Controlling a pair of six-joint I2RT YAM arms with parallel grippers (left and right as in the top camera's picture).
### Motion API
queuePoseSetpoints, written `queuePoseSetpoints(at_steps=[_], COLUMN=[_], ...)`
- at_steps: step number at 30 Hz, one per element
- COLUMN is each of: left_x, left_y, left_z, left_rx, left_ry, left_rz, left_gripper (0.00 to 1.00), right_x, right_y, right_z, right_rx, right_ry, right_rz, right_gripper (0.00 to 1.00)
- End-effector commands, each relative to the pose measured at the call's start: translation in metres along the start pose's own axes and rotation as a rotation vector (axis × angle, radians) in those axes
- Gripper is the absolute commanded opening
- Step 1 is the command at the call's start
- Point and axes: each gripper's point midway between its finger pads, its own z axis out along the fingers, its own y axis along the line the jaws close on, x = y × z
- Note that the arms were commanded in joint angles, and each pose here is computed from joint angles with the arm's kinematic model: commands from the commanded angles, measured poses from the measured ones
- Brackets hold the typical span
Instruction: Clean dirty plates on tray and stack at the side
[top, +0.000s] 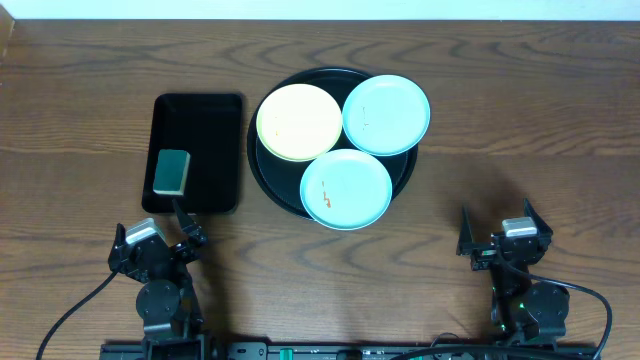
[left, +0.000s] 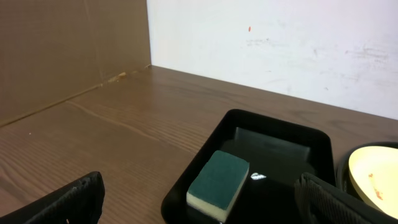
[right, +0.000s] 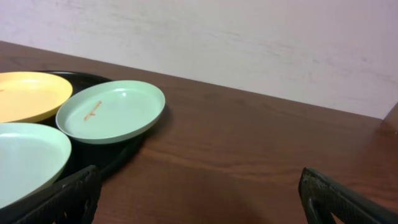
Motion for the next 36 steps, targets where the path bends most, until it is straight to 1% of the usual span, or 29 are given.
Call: queuePoseSetpoints(at_steps=[1,32,34,36], left_x=[0.018,0.018,0.018,0.020], left_y=[0.007,0.007,0.000,-0.015], left_z=[0.001,0.001,0.001,0.000], left_rx=[-0.035,-0.034,0.005,0.092], left_ry=[0.054,0.054,0.058,0.067], left_rz=[0.036,0.036,0.034,0.032], left_gripper=[0.98,0.98,0.98,0.98], right_x=[0.001,0.001,0.001,0.001], right_y=[-0.006,-0.006,-0.006,-0.006], right_z=[0.000,0.000,0.000,0.000], right_rx=[0.028,0.028,0.028,0.028], right_ry=[0.004,0.004,0.004,0.004], right_rz=[-0.007,-0.007,-0.007,-0.007], right_gripper=[0.99,0.99,0.99,0.99])
